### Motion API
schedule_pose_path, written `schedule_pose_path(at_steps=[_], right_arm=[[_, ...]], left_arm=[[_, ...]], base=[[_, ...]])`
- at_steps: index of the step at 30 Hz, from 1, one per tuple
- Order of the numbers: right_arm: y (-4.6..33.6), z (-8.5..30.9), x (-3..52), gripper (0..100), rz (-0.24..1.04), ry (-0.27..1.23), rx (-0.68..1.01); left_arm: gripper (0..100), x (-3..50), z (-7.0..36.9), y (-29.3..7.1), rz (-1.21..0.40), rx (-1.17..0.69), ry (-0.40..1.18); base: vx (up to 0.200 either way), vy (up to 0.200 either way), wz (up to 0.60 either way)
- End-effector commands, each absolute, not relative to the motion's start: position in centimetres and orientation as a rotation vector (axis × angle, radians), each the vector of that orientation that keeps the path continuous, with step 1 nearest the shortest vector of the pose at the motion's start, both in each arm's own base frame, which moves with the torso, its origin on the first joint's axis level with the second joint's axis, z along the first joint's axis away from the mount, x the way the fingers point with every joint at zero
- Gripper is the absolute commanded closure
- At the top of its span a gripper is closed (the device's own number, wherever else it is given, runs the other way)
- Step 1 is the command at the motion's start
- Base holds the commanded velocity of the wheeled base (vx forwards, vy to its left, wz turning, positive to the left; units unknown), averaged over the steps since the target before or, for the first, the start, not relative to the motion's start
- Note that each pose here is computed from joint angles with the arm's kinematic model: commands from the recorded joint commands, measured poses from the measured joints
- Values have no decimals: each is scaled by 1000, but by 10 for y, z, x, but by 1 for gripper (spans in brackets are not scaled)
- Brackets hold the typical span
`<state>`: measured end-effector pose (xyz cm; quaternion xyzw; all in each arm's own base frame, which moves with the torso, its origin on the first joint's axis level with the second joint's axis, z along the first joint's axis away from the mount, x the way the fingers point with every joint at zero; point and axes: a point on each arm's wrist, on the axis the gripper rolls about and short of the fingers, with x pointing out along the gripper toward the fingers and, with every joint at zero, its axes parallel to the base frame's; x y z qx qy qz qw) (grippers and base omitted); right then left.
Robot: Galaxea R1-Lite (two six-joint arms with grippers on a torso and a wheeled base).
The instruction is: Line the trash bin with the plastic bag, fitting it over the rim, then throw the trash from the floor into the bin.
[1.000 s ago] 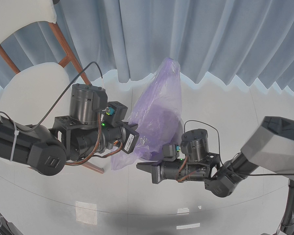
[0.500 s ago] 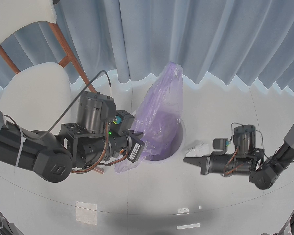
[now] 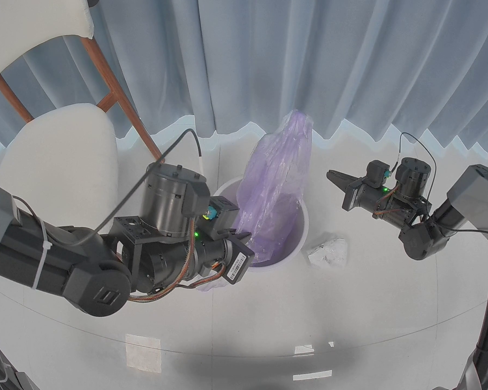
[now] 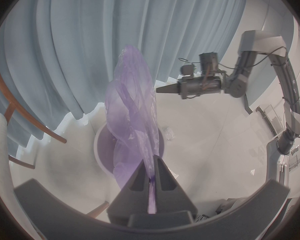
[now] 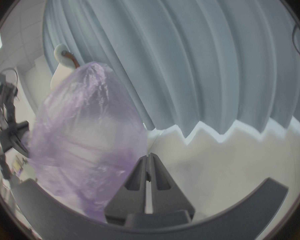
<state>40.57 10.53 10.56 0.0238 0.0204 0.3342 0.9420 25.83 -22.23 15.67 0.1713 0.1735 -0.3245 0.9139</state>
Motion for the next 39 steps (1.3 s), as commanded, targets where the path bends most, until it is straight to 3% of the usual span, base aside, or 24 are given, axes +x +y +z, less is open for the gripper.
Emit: schedule_pose_path(at_steps=[1,14,24,31,39], right_arm=[[121,65,459,100,696,-56,-97],[183,65,461,100,870,-182,-171],[195,64,401,100,1015,-75,-205],[226,40,357,100,1139,-21,-204],[206,38,385,100,1061,-39,-201]], left_arm=[[100,250,154,-231,-691,365,358],[100,248,156,-231,-685,362,356],[100,254,157,-225,-630,330,363],[100,262,155,-218,-597,326,372],[100,269,149,-213,-575,327,393]], base=[[0,0,0],[0,0,0],[0,0,0],[0,0,0],[0,0,0]])
